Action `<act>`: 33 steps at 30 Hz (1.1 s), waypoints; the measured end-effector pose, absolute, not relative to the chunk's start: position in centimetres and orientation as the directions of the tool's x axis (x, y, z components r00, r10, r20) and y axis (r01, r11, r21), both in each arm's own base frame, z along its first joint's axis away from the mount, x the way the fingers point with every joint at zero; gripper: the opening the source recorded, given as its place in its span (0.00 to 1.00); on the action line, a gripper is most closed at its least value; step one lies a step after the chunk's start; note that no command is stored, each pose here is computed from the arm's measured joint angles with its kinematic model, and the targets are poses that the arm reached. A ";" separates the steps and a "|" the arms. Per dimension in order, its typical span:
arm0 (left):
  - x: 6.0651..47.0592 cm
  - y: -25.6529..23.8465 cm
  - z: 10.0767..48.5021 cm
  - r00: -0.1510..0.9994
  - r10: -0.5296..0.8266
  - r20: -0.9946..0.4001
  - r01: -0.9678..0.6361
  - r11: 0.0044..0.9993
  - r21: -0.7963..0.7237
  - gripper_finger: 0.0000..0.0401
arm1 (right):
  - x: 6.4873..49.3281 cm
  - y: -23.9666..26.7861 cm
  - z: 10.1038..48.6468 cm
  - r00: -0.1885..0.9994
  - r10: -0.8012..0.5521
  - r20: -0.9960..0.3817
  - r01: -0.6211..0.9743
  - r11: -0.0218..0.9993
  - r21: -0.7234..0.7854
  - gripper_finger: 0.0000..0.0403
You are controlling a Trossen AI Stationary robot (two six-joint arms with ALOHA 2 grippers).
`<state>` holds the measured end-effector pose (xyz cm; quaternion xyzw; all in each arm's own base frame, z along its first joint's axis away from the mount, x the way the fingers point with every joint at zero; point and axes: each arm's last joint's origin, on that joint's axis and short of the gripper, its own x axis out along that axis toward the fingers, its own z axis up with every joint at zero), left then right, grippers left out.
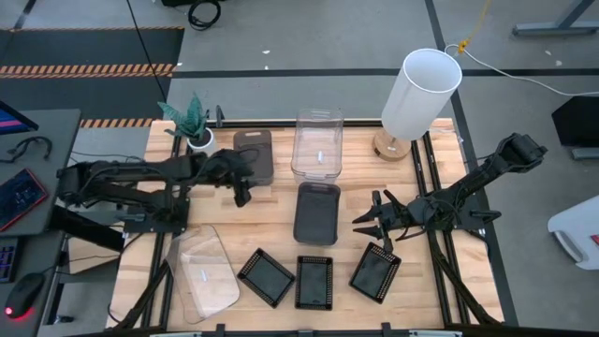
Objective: Stack baskets by color
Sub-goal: Stack the left transparent black bin on top of the transparent black bin
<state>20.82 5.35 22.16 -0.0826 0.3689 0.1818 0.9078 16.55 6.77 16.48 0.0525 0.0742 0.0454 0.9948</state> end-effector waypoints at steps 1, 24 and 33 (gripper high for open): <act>21.1 5.7 22.2 0.638 0.271 -0.721 -0.392 0.920 -0.001 0.49 | 16.6 6.8 16.5 0.985 0.098 -0.143 -0.083 0.990 0.111 0.28; 24.7 9.1 16.8 0.332 0.197 -0.923 -0.235 0.964 0.122 0.47 | 16.5 6.8 16.4 0.984 0.098 -0.151 -0.083 0.991 0.107 0.28; 25.0 9.2 15.5 0.283 0.188 -0.940 -0.230 0.965 0.124 0.28 | 16.5 6.8 16.4 0.984 0.098 -0.151 -0.083 0.991 0.107 0.28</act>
